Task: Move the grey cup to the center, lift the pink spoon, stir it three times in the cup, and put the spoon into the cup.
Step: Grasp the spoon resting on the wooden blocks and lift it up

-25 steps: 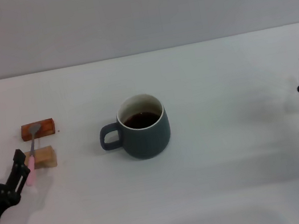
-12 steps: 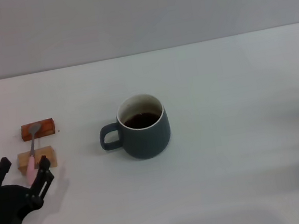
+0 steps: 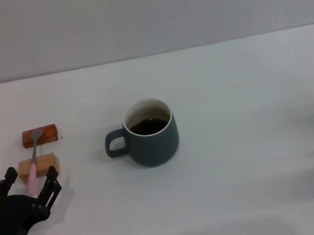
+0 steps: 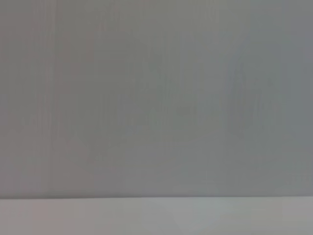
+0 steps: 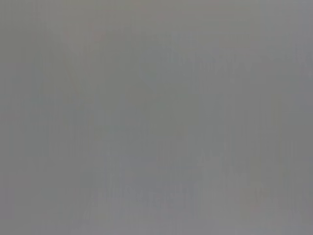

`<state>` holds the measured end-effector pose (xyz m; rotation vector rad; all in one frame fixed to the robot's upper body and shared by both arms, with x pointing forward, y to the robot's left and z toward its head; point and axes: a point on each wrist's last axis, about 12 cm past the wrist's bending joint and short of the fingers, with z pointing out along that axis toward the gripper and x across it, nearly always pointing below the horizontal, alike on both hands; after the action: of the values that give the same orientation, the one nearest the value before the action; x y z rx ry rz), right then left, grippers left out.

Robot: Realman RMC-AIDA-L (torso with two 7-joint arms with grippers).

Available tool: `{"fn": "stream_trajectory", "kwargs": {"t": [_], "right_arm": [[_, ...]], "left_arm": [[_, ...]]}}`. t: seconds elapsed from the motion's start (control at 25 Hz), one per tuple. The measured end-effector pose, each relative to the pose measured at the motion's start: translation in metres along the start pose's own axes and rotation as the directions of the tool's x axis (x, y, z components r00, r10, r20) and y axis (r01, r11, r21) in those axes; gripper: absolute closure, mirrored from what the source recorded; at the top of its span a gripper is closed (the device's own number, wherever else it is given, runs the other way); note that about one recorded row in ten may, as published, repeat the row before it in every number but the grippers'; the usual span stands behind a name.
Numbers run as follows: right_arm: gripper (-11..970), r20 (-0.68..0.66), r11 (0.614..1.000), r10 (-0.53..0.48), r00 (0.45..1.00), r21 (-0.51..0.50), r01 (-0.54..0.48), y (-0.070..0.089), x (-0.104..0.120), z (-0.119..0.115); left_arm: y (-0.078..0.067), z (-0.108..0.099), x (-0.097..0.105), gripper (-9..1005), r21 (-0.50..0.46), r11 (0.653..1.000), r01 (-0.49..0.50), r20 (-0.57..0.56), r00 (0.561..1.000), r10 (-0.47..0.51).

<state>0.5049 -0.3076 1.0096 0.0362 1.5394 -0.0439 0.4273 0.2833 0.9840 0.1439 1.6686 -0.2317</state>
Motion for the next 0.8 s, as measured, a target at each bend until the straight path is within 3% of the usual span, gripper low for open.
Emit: {"fn": "stream_trajectory", "kwargs": {"t": [0.32,0.8], "right_arm": [[959,-0.002,1.000,-0.005,1.000,-0.003,0.005,-0.0005,0.0003,-0.0001],[960,0.004,1.000,-0.013,1.000,-0.012,0.013,0.0006,-0.0014,0.0032]], "left_arm": [[0.0055,0.0008,0.0040,257,-0.031,1.000,0.005,-0.032,0.999,-0.006],[-0.0011,0.0008,0.0080,263,-0.004,0.999,-0.041,-0.061,0.997,0.041]]}}
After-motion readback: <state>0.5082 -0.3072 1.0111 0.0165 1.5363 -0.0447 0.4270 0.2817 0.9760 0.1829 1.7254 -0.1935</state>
